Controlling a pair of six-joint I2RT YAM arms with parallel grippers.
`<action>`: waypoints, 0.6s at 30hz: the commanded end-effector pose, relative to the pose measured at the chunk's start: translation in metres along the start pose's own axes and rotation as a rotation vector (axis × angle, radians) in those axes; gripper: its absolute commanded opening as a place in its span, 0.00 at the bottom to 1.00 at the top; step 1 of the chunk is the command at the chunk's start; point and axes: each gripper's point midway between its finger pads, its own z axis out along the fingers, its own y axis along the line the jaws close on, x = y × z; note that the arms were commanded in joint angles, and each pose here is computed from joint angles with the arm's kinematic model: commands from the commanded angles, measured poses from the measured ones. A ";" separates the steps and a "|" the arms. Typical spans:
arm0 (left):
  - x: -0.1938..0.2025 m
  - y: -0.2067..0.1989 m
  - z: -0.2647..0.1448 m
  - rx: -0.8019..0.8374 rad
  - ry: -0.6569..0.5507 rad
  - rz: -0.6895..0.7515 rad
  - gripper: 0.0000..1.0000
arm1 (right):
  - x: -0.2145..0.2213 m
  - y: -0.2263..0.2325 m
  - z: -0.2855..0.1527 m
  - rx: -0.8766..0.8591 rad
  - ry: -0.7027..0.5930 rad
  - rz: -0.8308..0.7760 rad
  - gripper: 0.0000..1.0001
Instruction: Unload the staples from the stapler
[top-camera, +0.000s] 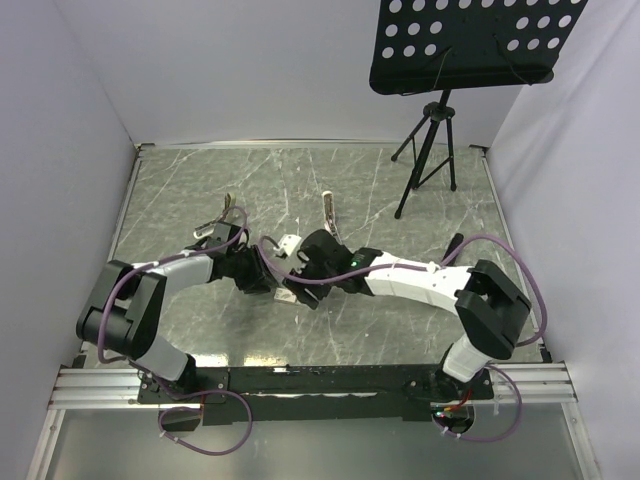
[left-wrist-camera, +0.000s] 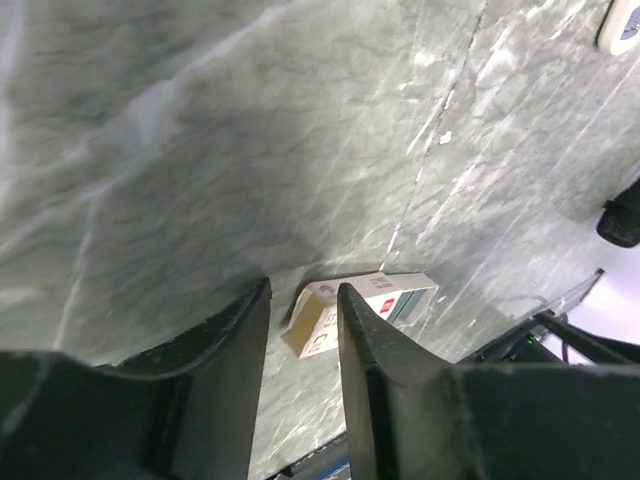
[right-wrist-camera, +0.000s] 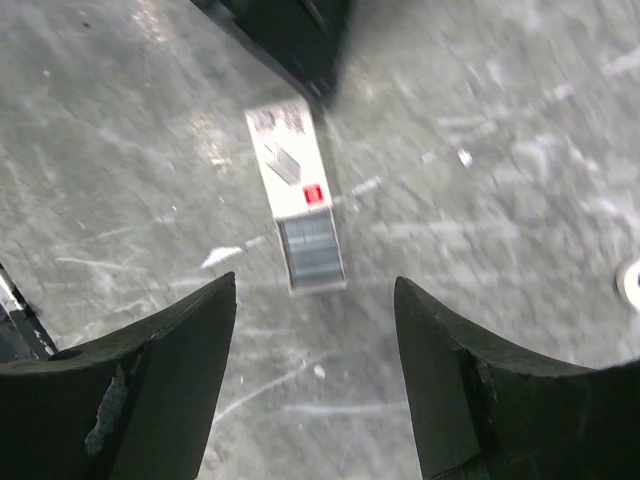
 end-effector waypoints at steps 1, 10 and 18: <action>-0.006 0.001 -0.013 -0.041 -0.050 0.028 0.41 | 0.024 -0.013 -0.007 0.105 0.024 0.146 0.71; 0.003 -0.012 -0.015 0.054 -0.031 0.033 0.39 | 0.060 -0.021 0.002 0.222 0.042 0.341 0.70; 0.015 -0.007 -0.003 0.043 0.024 0.039 0.33 | 0.067 -0.029 0.016 0.273 0.050 0.365 0.70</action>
